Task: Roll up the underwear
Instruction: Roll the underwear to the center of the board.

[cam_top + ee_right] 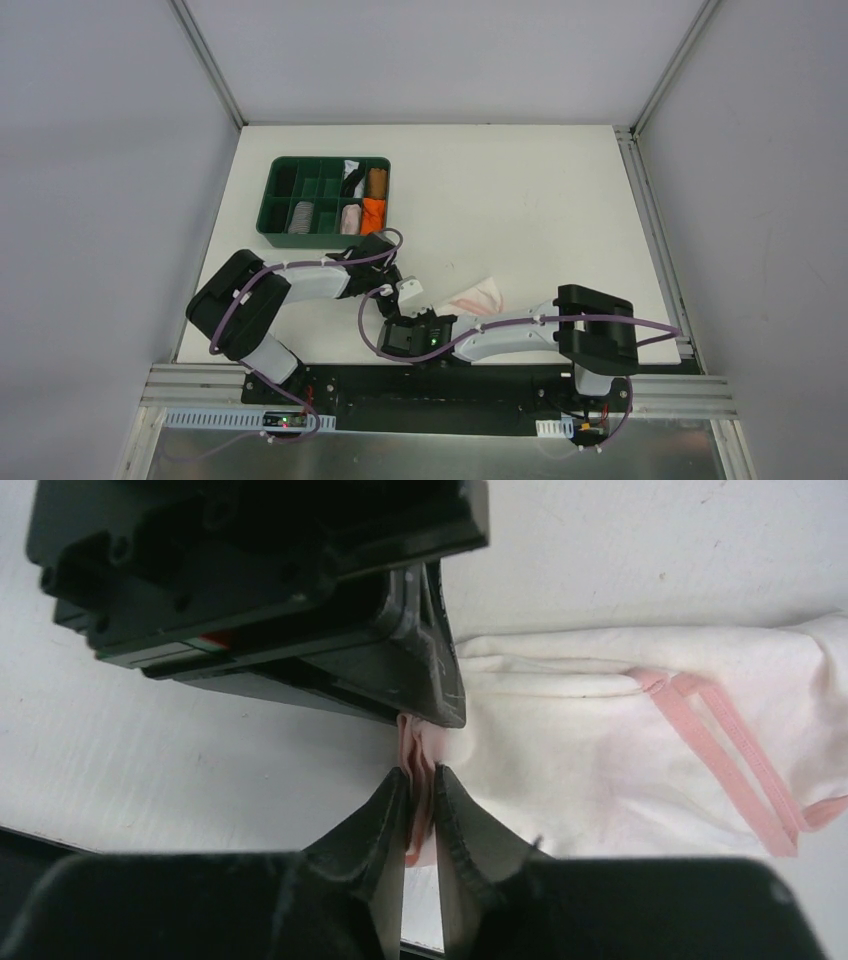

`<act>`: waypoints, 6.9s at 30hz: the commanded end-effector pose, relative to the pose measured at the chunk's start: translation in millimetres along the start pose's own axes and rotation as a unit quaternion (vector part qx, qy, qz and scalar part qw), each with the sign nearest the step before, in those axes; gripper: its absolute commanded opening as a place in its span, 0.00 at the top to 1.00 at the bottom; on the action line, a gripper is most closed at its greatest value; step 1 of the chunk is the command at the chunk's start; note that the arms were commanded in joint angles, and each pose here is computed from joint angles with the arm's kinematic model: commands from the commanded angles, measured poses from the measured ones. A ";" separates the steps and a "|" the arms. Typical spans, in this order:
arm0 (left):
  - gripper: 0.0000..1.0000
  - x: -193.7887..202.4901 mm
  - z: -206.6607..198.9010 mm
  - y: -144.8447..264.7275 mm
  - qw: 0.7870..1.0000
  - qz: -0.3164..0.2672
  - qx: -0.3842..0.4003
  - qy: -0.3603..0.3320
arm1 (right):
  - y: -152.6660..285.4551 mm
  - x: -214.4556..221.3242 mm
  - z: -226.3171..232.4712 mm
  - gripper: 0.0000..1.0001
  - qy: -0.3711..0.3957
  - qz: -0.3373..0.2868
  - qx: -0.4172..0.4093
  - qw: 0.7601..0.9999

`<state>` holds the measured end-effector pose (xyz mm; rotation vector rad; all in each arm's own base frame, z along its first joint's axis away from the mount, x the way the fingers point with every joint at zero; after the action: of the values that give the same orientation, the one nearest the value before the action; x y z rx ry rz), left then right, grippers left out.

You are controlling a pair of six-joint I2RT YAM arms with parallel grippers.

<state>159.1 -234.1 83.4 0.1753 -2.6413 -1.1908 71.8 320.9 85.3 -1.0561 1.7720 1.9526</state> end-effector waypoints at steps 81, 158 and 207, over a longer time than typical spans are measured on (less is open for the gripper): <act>1.00 1.3 -32.1 -8.0 1.000 0.009 0.023 -0.008 | -8.9 -35.1 -100.4 0.41 -0.340 0.209 -0.303 0.865; 0.92 9.7 -52.4 4.6 0.986 0.033 0.127 -0.103 | -38.1 4.5 -95.6 1.00 -0.444 0.342 -0.318 0.764; 1.00 -4.2 -10.6 -30.0 0.995 0.057 -0.035 -0.081 | -0.9 -16.0 -71.0 0.95 -0.207 0.161 -0.078 0.962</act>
<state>176.6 -272.3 74.4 -0.0688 -2.7549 -1.1894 101.5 259.3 112.4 -0.3392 1.5975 2.3921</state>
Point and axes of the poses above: each gripper's point midway between its finger pads, its own y axis back along the fingers, its own z axis along the line the jaws close on, x = y × z, the point moved 7 cm from there along y, back along the fingers, and after that the axes turned 11 degrees about -y, right-handed, at the moved point
